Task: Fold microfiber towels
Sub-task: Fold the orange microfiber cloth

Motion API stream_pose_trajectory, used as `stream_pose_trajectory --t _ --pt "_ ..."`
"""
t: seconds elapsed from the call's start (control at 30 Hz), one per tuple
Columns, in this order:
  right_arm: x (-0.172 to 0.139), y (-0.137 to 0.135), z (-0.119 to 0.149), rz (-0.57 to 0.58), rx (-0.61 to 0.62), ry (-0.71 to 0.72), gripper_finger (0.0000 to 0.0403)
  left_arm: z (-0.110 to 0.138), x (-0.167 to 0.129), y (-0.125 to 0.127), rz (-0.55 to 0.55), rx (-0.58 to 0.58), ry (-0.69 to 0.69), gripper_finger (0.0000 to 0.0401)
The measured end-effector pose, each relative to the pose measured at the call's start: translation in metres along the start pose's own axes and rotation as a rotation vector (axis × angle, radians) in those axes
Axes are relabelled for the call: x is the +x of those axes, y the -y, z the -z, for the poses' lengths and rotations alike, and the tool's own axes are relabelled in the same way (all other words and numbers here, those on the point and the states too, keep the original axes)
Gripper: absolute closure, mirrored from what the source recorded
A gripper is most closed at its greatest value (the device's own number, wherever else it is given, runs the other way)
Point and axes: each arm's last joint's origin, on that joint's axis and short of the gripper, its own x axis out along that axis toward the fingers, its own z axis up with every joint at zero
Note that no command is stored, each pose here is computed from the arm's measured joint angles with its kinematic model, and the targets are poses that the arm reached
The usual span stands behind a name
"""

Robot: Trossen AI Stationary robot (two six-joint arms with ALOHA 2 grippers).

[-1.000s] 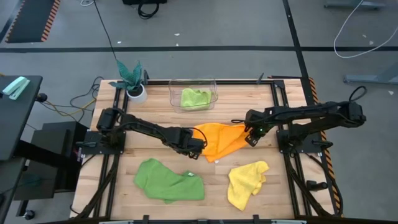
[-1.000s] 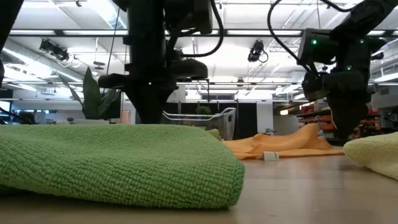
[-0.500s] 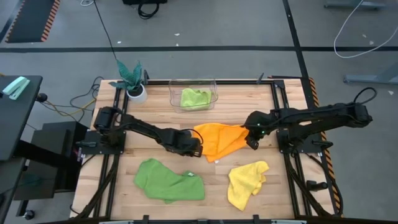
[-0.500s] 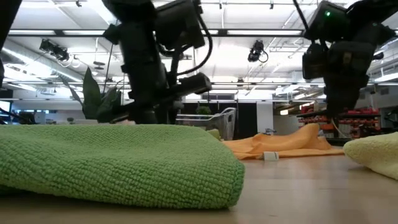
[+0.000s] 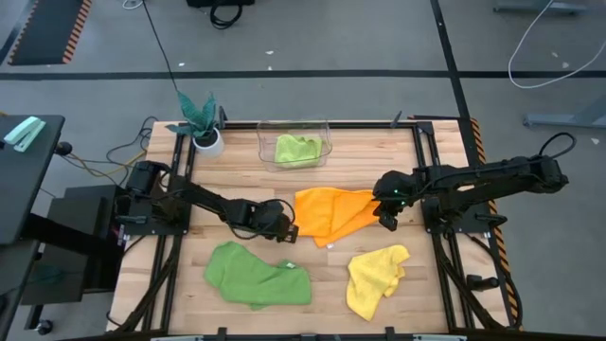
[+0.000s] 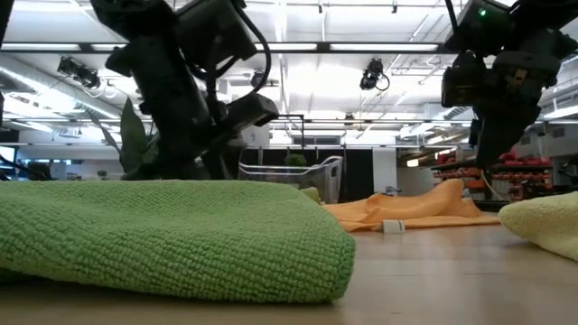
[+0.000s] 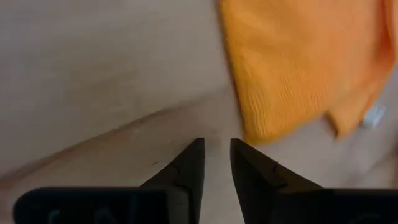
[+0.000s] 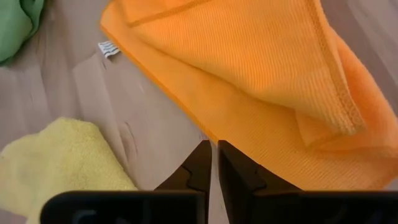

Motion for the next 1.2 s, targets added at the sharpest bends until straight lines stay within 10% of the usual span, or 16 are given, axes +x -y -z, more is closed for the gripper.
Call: stream_pose_trajectory --t 0.67,1.2 --pt "0.000 0.001 -0.003 0.048 -0.045 0.046 0.0369 0.001 -0.001 -0.002 -0.108 1.277 0.073 0.0332" --pt "0.007 0.001 -0.010 0.102 -0.002 0.096 0.0369 -0.024 0.006 -0.003 -0.109 1.613 0.089 0.0279"
